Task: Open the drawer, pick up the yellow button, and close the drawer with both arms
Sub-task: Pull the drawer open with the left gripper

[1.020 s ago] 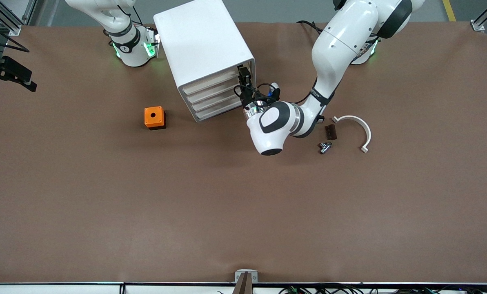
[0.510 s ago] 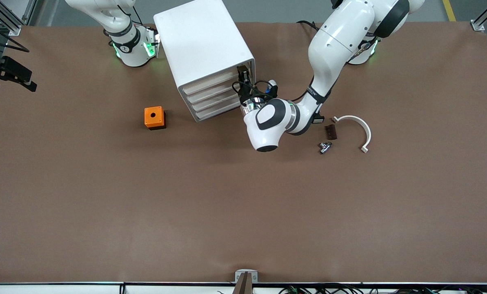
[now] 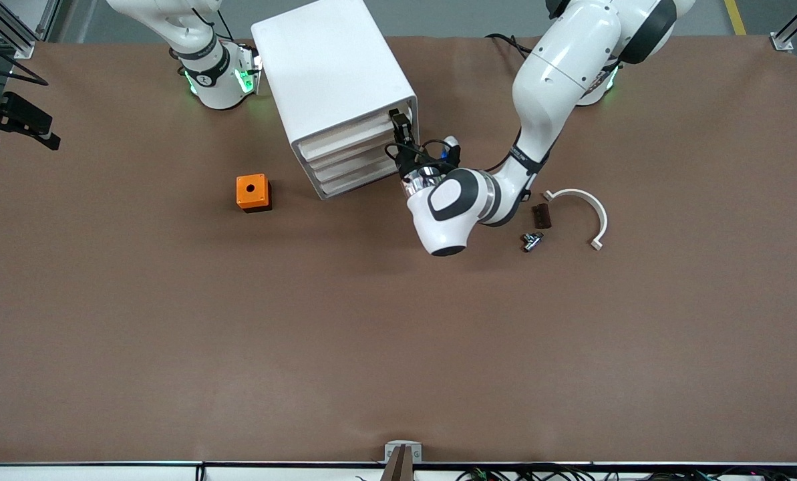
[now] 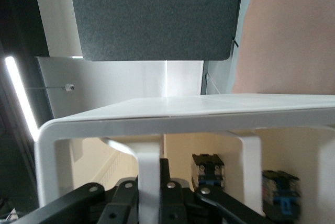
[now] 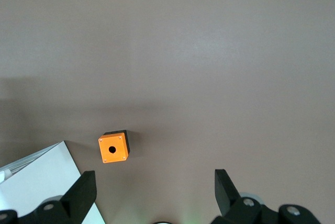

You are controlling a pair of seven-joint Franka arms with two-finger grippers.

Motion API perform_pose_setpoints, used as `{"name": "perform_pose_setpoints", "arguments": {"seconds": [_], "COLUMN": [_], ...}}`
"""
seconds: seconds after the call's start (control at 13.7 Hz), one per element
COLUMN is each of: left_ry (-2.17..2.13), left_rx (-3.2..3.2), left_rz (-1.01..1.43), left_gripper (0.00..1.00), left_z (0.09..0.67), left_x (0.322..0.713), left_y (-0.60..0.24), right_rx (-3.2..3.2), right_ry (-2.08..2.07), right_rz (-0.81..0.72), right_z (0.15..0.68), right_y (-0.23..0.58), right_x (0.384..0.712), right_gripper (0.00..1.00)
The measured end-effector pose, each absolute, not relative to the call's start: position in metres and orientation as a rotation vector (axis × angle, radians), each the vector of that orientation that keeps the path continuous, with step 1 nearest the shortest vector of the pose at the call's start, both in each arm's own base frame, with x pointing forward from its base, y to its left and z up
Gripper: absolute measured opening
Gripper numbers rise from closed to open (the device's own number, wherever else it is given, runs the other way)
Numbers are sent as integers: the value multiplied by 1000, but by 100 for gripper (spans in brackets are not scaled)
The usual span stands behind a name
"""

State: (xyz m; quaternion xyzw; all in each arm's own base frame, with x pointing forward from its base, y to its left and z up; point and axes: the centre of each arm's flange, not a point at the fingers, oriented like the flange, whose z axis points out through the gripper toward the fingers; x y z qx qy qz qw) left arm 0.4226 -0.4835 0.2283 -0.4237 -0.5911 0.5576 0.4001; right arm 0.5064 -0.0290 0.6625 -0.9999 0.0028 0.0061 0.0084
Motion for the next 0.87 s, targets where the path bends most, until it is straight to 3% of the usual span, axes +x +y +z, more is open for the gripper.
{"name": "perform_pose_setpoints", "arguments": {"seconds": [0.51, 0.87], "left_ry": [-1678, -1734], "left_rx": [-941, -901], "left_rz": [1578, 1617], "left_gripper": [9, 11], "left_z": [231, 231], "left_x": [513, 537], "left_y": [-403, -373], "right_rx": [-3125, -3125], "right_ry": [9, 9], "right_rz": [15, 10], "right_z": [663, 663], "right_y": [-29, -29], "right_x": [507, 507], "right_gripper": [100, 100]}}
